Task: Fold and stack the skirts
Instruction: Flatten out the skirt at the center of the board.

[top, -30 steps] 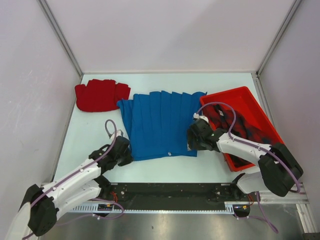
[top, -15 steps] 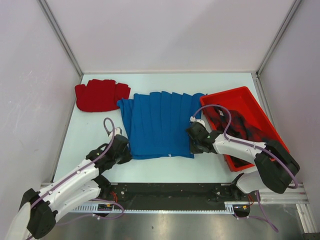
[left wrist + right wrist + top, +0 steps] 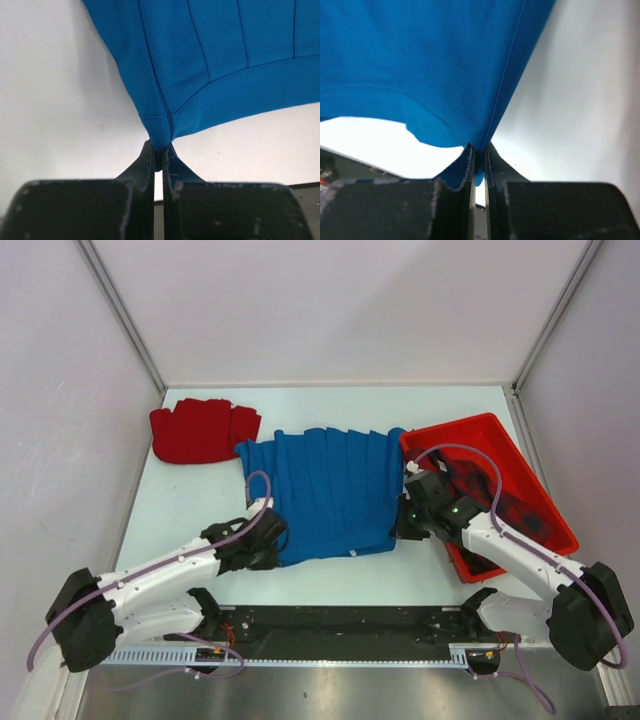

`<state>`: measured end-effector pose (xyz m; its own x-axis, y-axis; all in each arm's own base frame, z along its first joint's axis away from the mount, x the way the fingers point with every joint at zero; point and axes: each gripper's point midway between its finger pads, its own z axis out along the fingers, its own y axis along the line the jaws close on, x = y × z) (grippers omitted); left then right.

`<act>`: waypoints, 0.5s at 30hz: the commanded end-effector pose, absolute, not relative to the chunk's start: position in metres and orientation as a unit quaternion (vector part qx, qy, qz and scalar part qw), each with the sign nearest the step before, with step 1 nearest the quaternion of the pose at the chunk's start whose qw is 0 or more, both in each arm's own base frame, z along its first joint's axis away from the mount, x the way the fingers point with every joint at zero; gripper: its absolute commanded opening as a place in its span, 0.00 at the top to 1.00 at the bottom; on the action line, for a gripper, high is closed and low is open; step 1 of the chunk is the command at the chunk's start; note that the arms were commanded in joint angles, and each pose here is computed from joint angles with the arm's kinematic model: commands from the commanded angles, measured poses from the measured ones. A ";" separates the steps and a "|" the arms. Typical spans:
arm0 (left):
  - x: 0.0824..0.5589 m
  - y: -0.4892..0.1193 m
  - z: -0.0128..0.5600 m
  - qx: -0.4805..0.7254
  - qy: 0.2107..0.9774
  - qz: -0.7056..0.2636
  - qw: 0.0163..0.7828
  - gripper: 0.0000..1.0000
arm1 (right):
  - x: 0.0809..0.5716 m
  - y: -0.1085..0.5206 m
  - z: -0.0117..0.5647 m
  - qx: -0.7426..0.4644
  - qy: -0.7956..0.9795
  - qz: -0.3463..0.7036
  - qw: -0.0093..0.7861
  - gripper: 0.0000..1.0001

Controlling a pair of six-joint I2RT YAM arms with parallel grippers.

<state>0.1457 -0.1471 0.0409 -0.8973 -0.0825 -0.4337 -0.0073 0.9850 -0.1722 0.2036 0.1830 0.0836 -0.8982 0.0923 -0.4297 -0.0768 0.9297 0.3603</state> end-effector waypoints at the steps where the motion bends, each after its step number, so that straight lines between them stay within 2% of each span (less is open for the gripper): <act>1: 0.180 -0.126 0.096 -0.054 0.950 0.002 0.309 1.00 | 0.216 0.210 0.152 -0.041 0.908 0.302 0.286 1.00; 4: 0.206 -0.118 0.159 -0.103 0.913 -0.002 0.395 1.00 | 0.223 0.222 0.231 -0.069 0.842 0.374 0.382 1.00; 6: 0.220 -0.126 0.207 -0.110 0.887 -0.043 0.446 1.00 | 0.220 0.226 0.279 -0.088 0.802 0.411 0.425 1.00; 8: 0.229 -0.143 0.266 -0.107 0.849 -0.130 0.501 1.00 | 0.214 0.226 0.320 -0.102 0.762 0.439 0.464 1.00; 10: 0.228 -0.140 0.305 -0.092 0.820 -0.163 0.541 1.00 | 0.210 0.223 0.360 -0.111 0.727 0.453 0.503 1.00; 13: 0.225 -0.136 0.368 -0.085 0.768 -0.214 0.598 1.00 | 0.211 0.213 0.399 -0.097 0.701 0.451 0.544 1.00; 15: 0.228 -0.136 0.381 -0.069 0.753 -0.213 0.619 1.00 | 0.222 0.207 0.410 -0.077 0.694 0.438 0.566 1.00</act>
<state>0.2210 -0.1428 0.3209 -0.3973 -0.3601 -0.8441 0.0685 0.9056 -0.4185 0.2131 0.2154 0.3531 -0.4944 0.3038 -0.8144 -0.5556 0.6101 0.5649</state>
